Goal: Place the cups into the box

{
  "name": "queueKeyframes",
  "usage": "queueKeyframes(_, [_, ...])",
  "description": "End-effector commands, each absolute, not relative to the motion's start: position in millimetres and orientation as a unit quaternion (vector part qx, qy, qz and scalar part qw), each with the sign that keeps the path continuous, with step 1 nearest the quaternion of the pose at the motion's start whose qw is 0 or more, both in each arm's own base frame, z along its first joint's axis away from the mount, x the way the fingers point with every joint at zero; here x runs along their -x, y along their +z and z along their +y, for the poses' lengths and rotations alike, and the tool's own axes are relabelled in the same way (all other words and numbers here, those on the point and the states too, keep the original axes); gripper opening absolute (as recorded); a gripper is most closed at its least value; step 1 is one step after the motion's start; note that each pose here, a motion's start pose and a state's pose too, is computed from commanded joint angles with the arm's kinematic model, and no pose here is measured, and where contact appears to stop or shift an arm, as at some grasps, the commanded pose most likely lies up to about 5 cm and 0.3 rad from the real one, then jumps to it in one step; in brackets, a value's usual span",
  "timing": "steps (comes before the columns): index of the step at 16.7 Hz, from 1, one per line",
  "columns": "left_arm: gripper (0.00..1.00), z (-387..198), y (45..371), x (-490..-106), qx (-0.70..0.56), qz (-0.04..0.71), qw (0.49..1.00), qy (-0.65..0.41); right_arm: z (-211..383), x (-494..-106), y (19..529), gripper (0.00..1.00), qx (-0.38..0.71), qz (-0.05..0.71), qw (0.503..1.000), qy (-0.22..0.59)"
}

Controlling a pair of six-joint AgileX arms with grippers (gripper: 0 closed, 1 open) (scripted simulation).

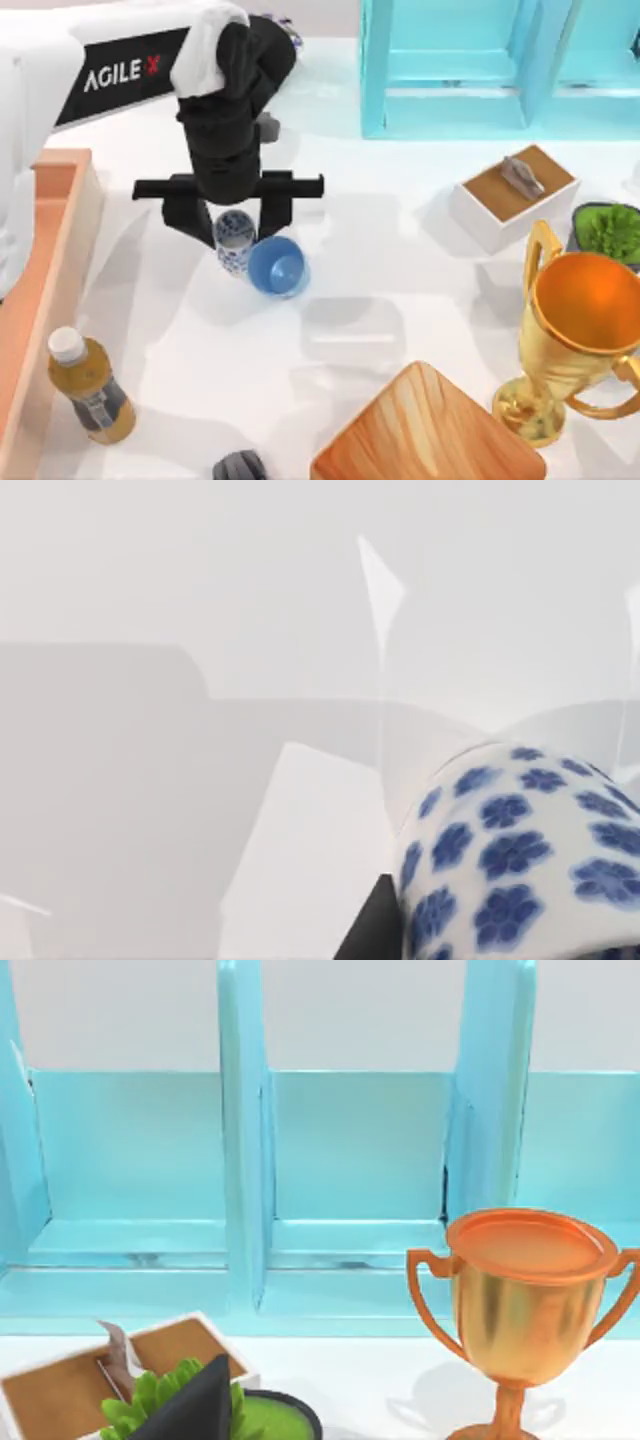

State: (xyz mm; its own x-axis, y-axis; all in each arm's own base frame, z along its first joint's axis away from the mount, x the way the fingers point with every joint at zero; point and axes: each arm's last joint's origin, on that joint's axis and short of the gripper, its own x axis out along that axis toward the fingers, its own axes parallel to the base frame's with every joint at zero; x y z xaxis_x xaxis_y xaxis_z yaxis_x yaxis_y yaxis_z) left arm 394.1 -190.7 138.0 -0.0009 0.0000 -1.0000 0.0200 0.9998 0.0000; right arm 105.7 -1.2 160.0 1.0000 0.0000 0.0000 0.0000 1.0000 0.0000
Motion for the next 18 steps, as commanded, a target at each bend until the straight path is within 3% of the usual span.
queueKeyframes(7, [0.00, -183.5, 147.8, -397.0, -0.005, 0.704, 0.710, -0.008, -1.2, -105.7, 160.0, 1.00, 0.000, 0.000, 1.000, 0.000])
queueKeyframes(14, [0.00, -99.0, 231.2, -398.3, -0.006, 0.708, 0.707, -0.007, -1.2, -105.7, 160.0, 1.00, 0.000, 0.000, 1.000, 0.000])
queueKeyframes(18, [0.00, -90.1, 240.7, -396.6, -0.006, 0.705, 0.709, -0.008, -1.2, -105.7, 160.0, 1.00, 0.000, 0.000, 1.000, 0.000])
